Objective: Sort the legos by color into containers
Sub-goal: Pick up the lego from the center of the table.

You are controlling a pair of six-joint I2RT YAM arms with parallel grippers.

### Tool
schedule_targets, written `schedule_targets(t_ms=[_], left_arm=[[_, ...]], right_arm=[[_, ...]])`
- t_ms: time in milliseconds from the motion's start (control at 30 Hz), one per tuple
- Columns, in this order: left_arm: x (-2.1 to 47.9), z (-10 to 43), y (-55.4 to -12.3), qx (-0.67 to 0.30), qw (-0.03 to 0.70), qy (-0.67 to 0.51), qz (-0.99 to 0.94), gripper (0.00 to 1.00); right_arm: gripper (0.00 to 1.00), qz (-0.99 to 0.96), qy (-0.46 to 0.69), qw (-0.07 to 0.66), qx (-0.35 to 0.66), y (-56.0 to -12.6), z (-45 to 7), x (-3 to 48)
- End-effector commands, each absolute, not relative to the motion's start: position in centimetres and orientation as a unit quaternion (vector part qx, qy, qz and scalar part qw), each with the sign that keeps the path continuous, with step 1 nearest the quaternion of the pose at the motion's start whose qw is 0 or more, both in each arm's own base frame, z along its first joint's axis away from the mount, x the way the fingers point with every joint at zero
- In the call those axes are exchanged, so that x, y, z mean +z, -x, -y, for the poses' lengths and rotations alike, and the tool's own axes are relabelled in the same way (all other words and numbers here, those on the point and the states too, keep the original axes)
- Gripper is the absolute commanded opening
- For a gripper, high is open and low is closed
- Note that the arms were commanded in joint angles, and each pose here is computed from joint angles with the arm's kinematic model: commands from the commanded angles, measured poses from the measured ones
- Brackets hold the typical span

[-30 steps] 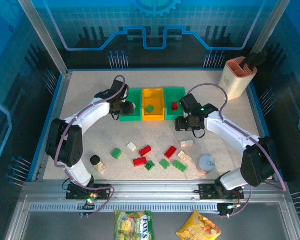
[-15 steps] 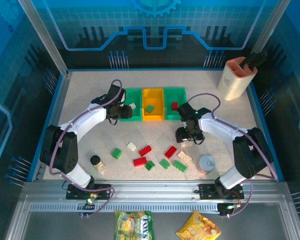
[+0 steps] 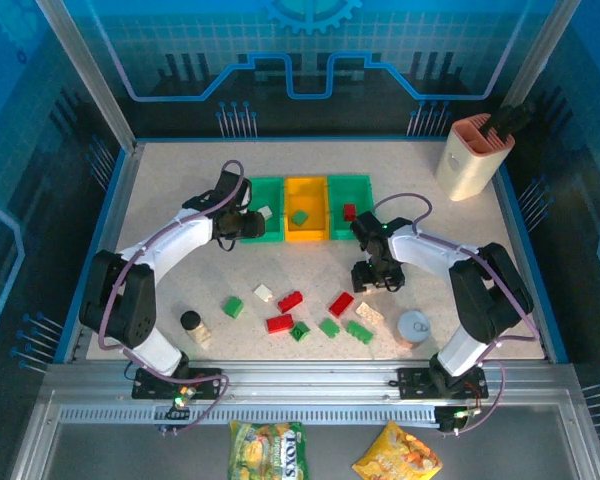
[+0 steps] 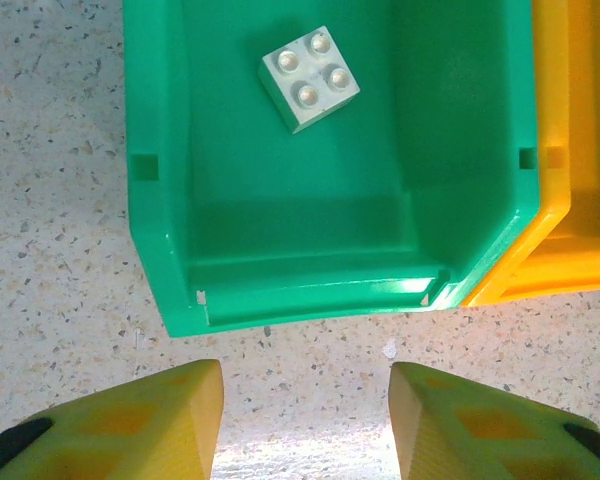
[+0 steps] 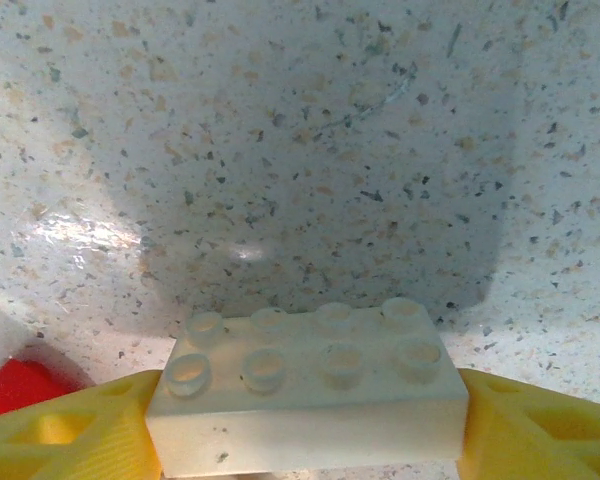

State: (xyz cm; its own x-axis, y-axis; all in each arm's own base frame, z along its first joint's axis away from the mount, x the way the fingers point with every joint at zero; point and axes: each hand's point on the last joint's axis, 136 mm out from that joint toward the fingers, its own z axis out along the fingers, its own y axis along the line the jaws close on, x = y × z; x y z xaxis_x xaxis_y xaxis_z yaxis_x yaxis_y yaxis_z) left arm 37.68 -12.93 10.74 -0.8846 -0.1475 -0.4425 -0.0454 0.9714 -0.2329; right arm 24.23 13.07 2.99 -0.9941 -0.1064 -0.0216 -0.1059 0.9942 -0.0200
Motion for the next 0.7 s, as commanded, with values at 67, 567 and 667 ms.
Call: schedule_targets(t_ms=[67,567,667], left_arm=[[11.4,13.0,-37.3,-0.119,0.241,0.051,-0.962,0.48],[12.0,11.9,-36.9,-0.116,0.245,0.057,-0.961,0.49],[12.2,11.1,-36.5,-0.116,0.246,0.064,-0.96,0.5]], right_arm=[[0.69,-0.998,0.053,0.003,-0.028,-23.7,-12.7,3.0],[0.64,-0.997,0.064,0.022,-0.032,-24.3,-13.6,4.9],[0.64,-0.996,0.073,0.028,-0.032,-24.8,-14.3,5.4]])
